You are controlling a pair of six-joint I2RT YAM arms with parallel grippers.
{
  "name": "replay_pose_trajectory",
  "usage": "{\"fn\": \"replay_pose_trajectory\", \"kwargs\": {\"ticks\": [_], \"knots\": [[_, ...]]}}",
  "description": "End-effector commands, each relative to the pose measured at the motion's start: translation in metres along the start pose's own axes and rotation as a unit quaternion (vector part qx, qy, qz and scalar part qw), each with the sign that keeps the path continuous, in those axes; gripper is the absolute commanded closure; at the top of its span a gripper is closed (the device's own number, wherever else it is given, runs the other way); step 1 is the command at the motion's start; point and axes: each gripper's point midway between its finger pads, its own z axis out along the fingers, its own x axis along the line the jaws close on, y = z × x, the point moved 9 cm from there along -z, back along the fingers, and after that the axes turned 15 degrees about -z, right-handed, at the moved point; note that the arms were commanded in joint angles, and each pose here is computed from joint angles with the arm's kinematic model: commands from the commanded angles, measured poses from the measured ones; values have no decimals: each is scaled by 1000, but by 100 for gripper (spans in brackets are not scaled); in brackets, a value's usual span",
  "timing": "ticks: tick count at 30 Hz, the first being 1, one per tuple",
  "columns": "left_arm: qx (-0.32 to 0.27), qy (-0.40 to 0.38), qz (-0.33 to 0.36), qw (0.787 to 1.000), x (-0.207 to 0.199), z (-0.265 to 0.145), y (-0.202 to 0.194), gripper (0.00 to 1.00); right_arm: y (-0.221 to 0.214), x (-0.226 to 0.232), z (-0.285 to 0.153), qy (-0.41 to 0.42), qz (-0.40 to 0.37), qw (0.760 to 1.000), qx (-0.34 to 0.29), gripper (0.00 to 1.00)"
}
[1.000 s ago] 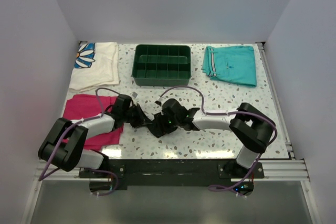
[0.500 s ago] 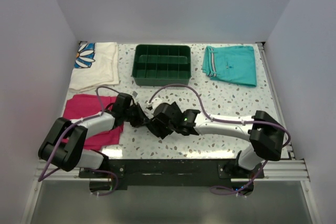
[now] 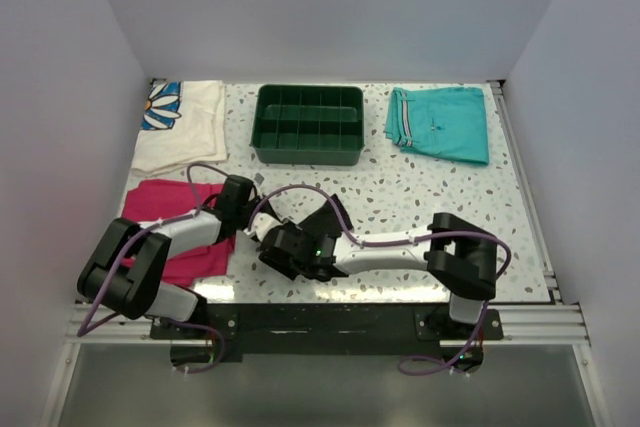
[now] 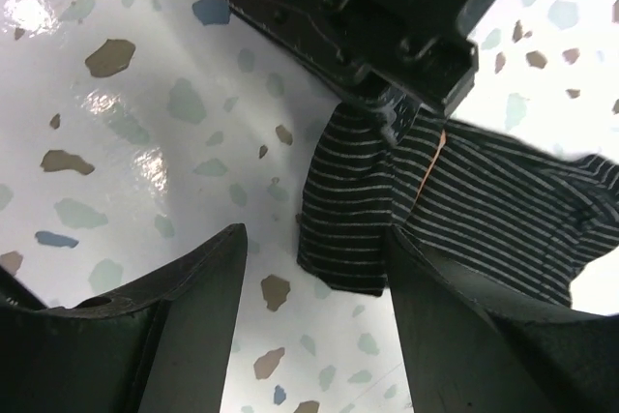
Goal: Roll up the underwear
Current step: Roll the underwear to the center of the board.
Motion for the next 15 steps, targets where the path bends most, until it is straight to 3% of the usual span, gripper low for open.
{"fn": "replay_pose_trajectory", "kwargs": {"ticks": [1,15], "knots": [[10,26,4,1000,8,3,-2,97,14,-10,2,-72,-21,997,-26,38],[18,24,5,1000,8,5,-2,96,-15,12,19,-108,-70,991,27,40]]}}
